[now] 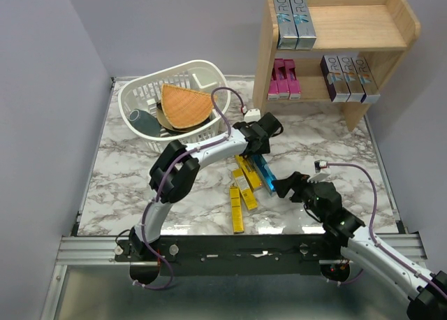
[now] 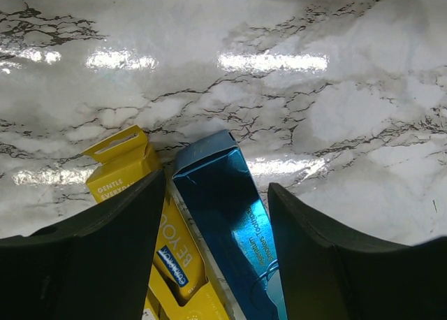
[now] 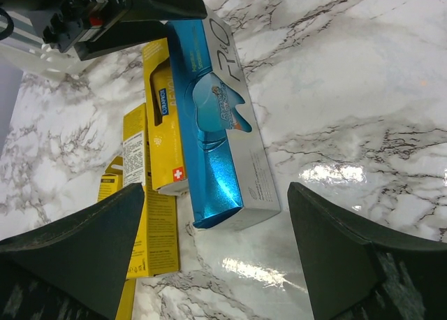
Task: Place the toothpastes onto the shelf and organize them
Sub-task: Pick up the toothpaste from the center of the board.
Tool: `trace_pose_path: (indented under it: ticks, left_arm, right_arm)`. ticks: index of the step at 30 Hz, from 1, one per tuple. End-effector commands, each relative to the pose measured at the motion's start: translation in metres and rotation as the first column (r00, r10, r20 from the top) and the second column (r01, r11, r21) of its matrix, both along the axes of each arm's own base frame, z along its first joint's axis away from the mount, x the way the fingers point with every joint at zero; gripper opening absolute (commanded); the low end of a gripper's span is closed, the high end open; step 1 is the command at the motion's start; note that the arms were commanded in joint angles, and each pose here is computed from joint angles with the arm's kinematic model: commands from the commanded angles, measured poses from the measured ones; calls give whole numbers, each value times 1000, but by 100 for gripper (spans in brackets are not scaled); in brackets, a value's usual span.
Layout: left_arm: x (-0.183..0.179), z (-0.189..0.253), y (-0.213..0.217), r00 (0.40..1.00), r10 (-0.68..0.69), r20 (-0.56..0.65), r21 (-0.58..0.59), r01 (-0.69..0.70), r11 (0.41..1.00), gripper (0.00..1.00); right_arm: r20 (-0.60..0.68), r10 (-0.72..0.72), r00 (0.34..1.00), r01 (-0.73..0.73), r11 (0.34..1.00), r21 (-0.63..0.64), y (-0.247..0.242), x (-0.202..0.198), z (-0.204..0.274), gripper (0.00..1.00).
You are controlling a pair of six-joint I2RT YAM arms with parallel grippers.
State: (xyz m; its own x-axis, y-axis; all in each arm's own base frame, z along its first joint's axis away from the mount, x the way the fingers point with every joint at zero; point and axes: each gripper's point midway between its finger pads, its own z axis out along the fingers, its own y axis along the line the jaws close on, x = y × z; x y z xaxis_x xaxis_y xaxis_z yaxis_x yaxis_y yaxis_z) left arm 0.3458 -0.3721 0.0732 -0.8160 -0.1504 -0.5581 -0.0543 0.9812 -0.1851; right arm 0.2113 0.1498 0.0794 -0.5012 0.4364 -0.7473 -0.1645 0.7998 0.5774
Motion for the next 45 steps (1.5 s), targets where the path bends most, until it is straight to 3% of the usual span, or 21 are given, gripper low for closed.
trace_pose_path:
  ticks: [1,12,18,29,32,38,41,45]
  left_arm:
    - [-1,-10,-11,1000,-12,-26,-7,11,1000,71]
    - [1,-37,-18,997,-25,-71,30,27,999,68]
    - [0,-31,-21,998,-27,-63,7,28,1000,58]
    - [3,27,-26,999,12,30,-268,-3,963,39]
    - [3,45,-28,998,24,51,-356,-4,934,38]
    - [3,90,-23,989,102,111,-576,-19,817,34]
    - [2,122,-20,981,150,126,-687,-23,726,33]
    - [-1,132,-6,968,218,123,-780,-41,624,32]
  right_arm:
    - [20,-3,1000,3,1000,-2,-2,1,-1,92]
    - [29,-3,1000,3,1000,-2,-2,2,-1,92]
    - [44,1,999,-2,1000,5,-1,2,2,92]
    - [107,50,993,-53,998,27,5,-1,15,91]
    - [130,73,989,-77,997,27,8,-2,21,91]
    - [221,153,963,-162,986,25,19,-6,42,91]
    - [262,170,950,-180,984,14,21,-5,52,92]
    - [331,225,916,-240,971,3,29,-9,68,93]
